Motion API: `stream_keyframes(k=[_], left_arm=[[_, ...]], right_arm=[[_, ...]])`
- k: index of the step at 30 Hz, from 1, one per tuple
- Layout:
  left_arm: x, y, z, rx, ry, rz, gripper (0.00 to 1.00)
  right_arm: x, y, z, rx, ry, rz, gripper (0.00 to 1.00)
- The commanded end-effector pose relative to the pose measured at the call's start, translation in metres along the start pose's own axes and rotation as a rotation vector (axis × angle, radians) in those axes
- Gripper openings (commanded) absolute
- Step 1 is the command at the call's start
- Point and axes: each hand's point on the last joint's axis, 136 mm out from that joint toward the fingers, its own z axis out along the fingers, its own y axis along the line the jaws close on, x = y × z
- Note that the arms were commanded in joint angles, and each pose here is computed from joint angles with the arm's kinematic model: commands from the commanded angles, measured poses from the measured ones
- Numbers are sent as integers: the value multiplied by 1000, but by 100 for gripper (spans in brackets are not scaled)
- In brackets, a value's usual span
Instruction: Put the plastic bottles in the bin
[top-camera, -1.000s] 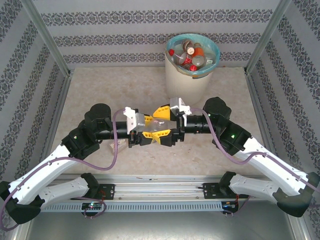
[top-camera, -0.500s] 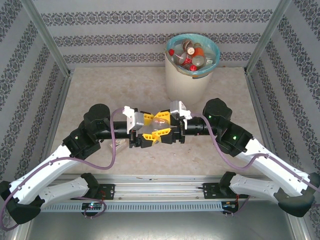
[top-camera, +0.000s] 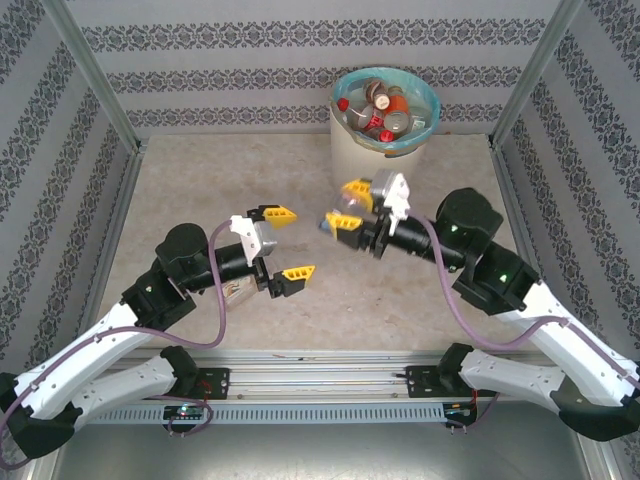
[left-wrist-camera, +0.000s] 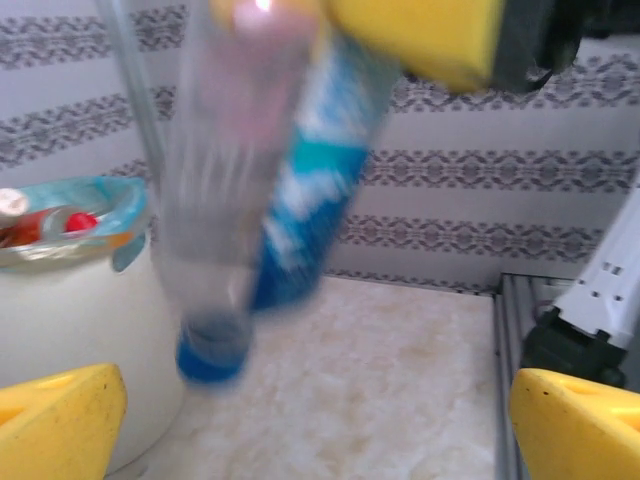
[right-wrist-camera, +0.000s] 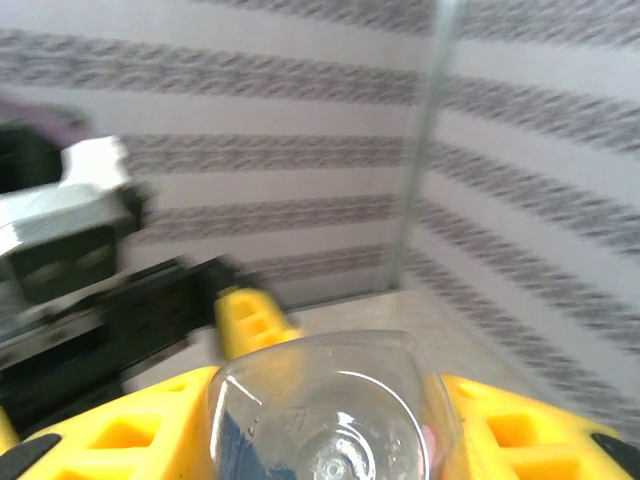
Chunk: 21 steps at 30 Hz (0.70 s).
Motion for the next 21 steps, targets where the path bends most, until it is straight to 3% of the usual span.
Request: stream_keyframes(k=[1, 6, 12, 21], left_arm=[[-13, 18, -7, -123, -46, 63, 99], [1, 26, -7, -169, 23, 62, 99], [11, 27, -14, -190, 58, 41, 98], [22, 32, -25, -246, 78, 33, 98]], right_arm=[[-25, -82, -10, 361, 49, -95, 27], [-33, -189, -12, 625, 81, -35, 27], [-8, -286, 2, 814, 173, -49, 25], [47, -356, 40, 885, 361, -66, 28]])
